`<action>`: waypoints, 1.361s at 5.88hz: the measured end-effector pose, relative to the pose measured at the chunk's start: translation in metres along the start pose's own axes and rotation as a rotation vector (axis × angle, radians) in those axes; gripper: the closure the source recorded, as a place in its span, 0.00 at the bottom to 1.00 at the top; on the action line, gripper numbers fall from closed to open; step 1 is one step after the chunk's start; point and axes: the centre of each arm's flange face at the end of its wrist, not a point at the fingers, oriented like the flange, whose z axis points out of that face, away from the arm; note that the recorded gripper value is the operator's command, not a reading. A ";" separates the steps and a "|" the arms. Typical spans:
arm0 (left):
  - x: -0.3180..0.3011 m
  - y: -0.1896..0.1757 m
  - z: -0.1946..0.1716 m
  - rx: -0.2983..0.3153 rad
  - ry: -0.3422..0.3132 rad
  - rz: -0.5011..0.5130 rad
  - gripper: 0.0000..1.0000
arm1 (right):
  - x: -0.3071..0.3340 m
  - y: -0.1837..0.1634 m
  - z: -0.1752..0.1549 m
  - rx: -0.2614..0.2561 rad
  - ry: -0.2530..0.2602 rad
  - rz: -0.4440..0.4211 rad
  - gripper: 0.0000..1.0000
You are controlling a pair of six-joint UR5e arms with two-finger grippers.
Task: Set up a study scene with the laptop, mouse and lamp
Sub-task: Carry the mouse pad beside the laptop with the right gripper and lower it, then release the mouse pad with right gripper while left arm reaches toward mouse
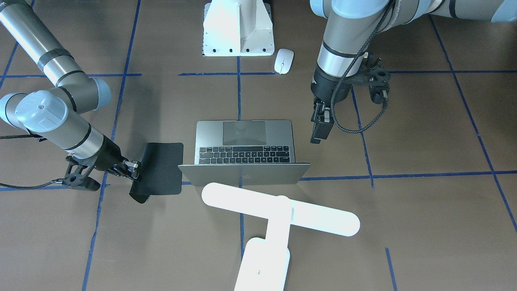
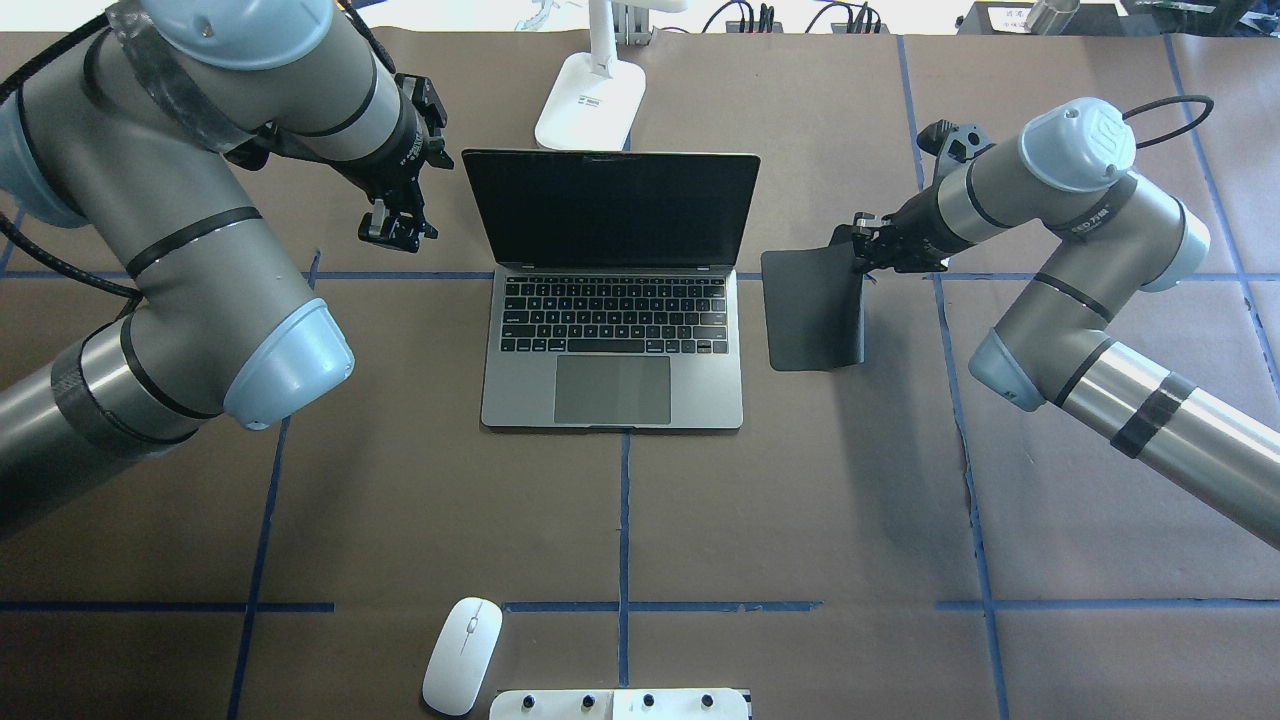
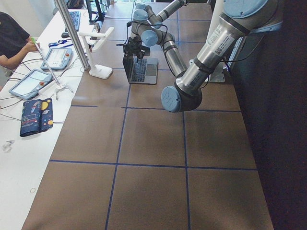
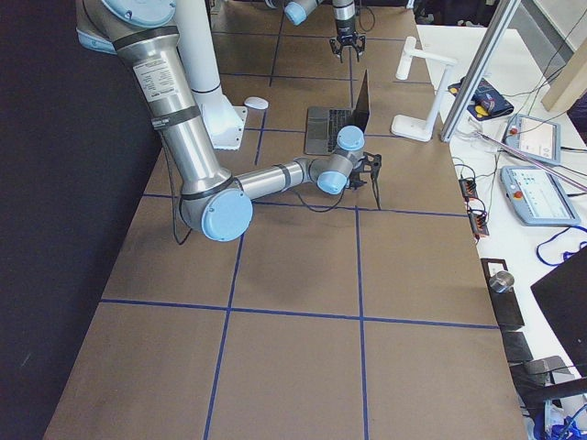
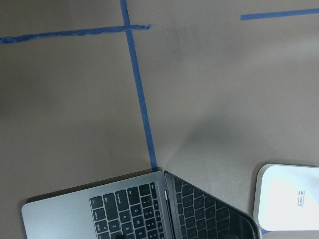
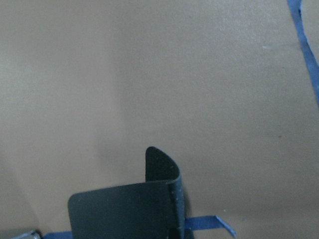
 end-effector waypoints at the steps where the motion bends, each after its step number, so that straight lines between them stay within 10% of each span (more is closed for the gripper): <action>1: -0.005 -0.003 0.002 0.000 -0.002 0.004 0.09 | -0.002 -0.003 -0.001 0.005 -0.001 0.002 0.00; 8: -0.324 0.068 0.059 -0.004 -0.096 0.866 0.01 | 0.023 -0.064 -0.081 -0.017 -0.077 0.053 0.00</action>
